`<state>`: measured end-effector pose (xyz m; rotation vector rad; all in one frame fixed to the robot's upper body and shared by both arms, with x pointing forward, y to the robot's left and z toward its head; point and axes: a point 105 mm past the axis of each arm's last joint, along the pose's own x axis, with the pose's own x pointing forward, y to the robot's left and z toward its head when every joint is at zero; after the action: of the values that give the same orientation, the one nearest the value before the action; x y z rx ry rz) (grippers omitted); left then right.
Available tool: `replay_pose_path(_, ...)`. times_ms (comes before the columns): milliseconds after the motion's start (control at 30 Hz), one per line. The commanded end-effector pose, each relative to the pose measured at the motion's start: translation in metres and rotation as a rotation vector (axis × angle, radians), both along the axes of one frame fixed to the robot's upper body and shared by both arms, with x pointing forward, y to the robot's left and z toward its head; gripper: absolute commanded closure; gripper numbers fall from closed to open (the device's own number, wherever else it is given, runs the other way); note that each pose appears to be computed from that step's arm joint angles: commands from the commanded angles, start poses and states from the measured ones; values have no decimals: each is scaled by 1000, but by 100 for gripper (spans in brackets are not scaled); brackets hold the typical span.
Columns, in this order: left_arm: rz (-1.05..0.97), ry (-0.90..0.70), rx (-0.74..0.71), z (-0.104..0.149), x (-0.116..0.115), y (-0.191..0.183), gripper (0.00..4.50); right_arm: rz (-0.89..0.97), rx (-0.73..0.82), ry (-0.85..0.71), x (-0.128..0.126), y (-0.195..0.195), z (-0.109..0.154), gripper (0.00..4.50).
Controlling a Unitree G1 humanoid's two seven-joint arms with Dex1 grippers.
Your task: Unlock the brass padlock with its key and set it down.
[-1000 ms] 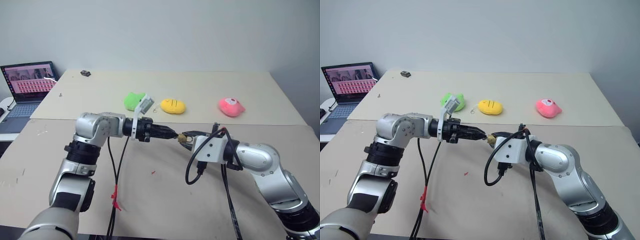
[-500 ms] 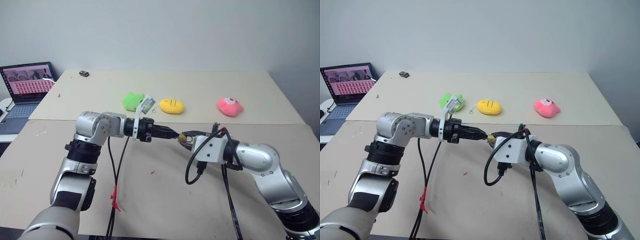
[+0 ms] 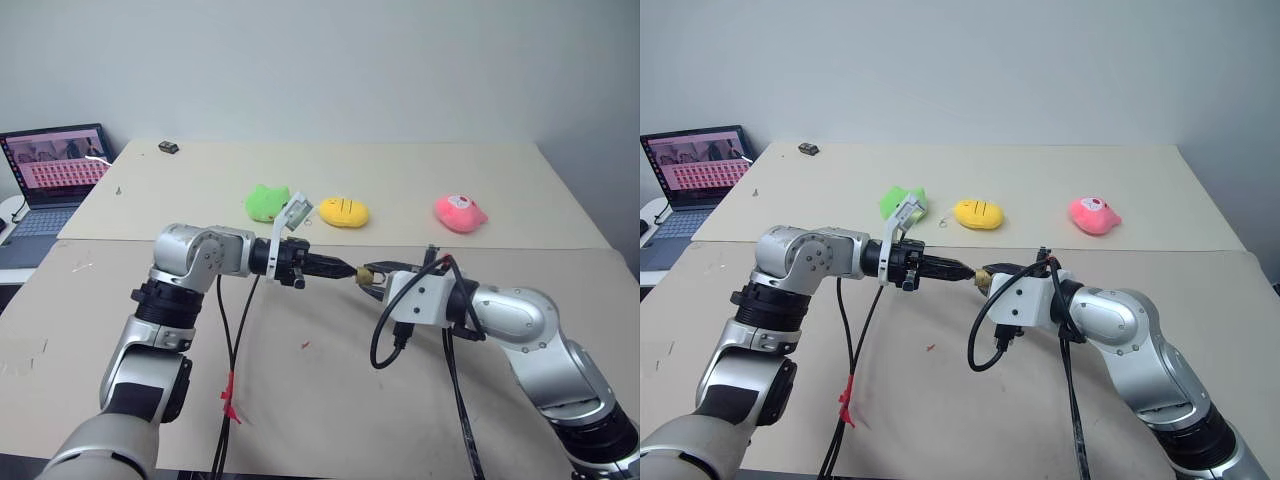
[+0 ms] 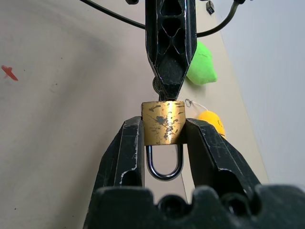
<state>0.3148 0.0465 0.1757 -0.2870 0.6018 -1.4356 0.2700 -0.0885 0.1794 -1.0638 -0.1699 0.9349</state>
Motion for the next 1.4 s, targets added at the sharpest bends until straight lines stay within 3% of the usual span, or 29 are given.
replay_pose_path(33,-62,-38,-32,13,-8,-1,447,-1,15,-66,0,1,14,357)
replay_pose_path(400,-92,-191,58,1,-6,1,447,-2,17,-70,1,1,15,357)
replay_pose_path(800,-171,-528,124,-3,-4,-4,447,-2,19,-71,1,1,15,357)
replay_pose_path(1000,-156,-481,64,6,-7,-7,447,-2,19,-71,1,2,15,357)
replay_pose_path(1167,-92,-262,56,2,-4,-3,447,0,20,-72,1,2,15,357)
replay_pose_path(1267,-89,-142,-54,21,-9,-5,376,0,20,-72,1,2,15,357)
replay_pose_path(1400,-53,-41,-116,36,-6,-6,212,0,20,-72,1,2,15,357)
